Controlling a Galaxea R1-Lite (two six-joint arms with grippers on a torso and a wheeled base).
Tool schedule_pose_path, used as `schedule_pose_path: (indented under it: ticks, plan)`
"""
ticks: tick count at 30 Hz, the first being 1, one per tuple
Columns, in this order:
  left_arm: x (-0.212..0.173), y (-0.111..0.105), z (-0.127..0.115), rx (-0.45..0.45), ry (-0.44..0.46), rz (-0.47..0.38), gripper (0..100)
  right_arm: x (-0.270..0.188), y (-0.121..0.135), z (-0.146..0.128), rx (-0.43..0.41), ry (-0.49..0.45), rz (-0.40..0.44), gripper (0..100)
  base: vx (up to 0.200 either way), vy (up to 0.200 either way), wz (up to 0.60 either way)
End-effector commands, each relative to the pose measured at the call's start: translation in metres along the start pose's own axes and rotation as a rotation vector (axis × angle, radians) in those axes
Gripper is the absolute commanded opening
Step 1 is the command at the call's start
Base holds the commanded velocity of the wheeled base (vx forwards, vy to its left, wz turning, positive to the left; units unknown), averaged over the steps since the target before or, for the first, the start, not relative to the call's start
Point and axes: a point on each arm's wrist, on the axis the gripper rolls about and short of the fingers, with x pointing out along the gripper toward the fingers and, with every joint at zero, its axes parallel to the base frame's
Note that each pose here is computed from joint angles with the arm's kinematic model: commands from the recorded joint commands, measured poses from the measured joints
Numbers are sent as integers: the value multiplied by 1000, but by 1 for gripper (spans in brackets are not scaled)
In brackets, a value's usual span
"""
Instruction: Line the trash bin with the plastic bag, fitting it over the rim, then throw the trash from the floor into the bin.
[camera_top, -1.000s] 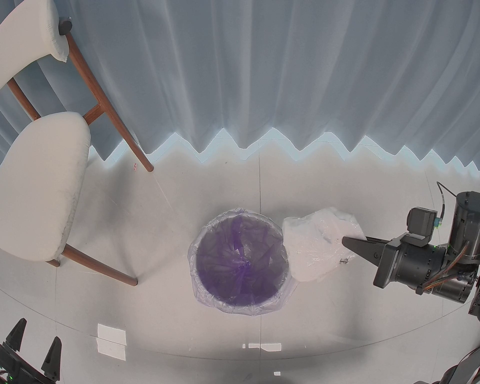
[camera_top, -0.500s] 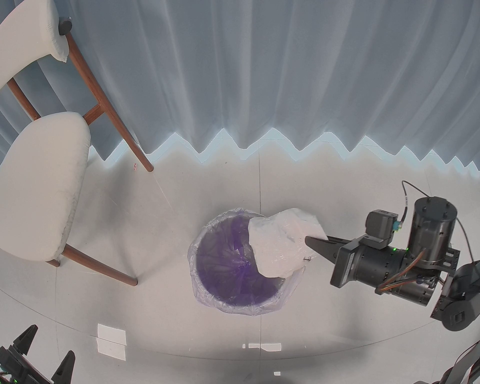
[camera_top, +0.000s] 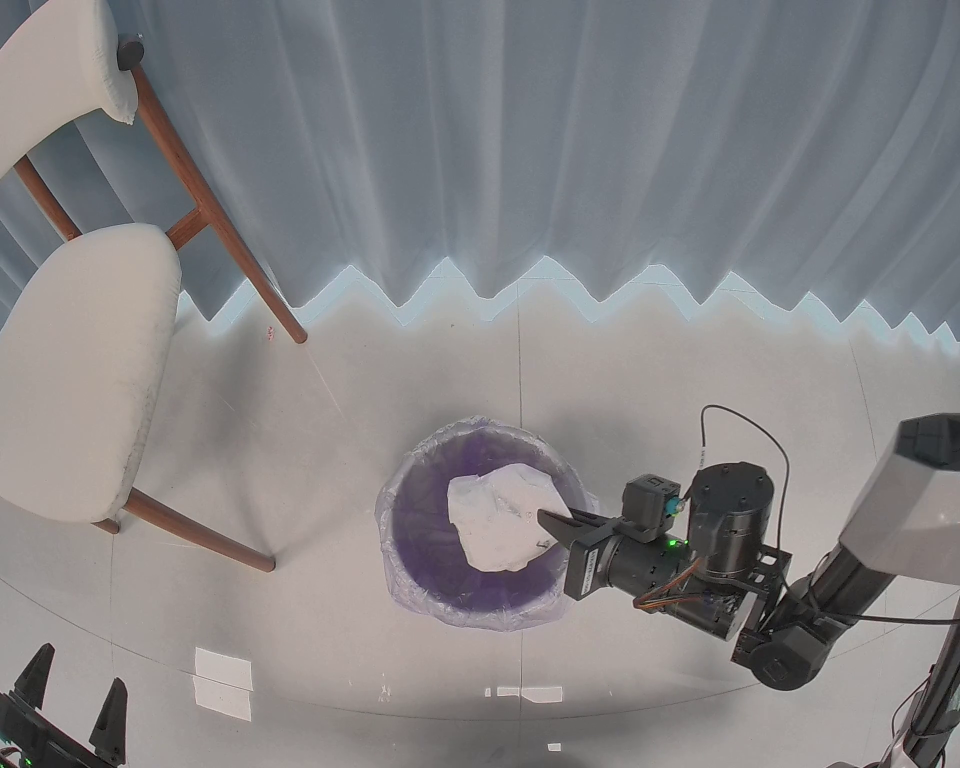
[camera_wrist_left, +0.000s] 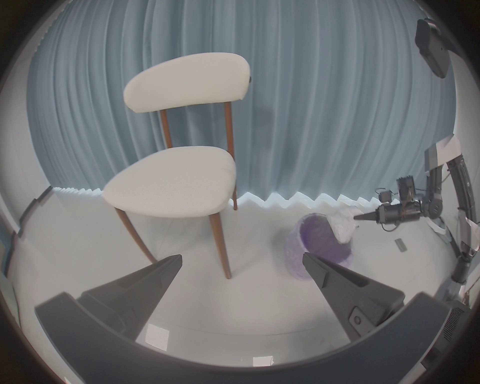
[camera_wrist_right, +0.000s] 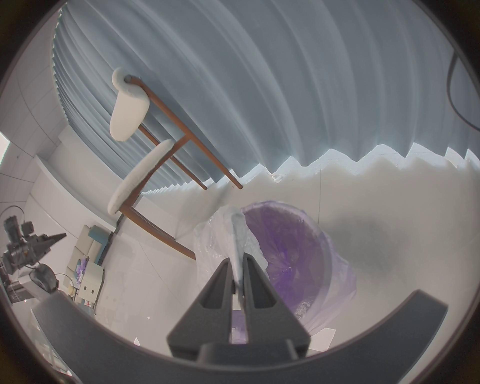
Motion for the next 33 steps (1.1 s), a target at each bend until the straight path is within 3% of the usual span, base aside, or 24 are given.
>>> schedule_pose_path:
  ticks: [1,24,25,28,33]
  plan:
    - [-4,-1,-6,17,-50,27,100,36,-8,-36,-10,57,-18,0,0,0,0]
    - [-4,-1,-6,24,-51,24,100,73,-17,-46,-12,27,-26,0,0,0,0]
    - [-4,-1,-6,24,-51,26,100,73,-17,-46,-12,26,-26,100,0,0,0]
    - [-4,-1,-6,24,-51,26,100,70,-16,-41,-7,15,-25,100,0,0,0]
    - [-4,-1,-6,22,-53,26,100,50,-10,-9,-10,-55,-21,100,0,0,0]
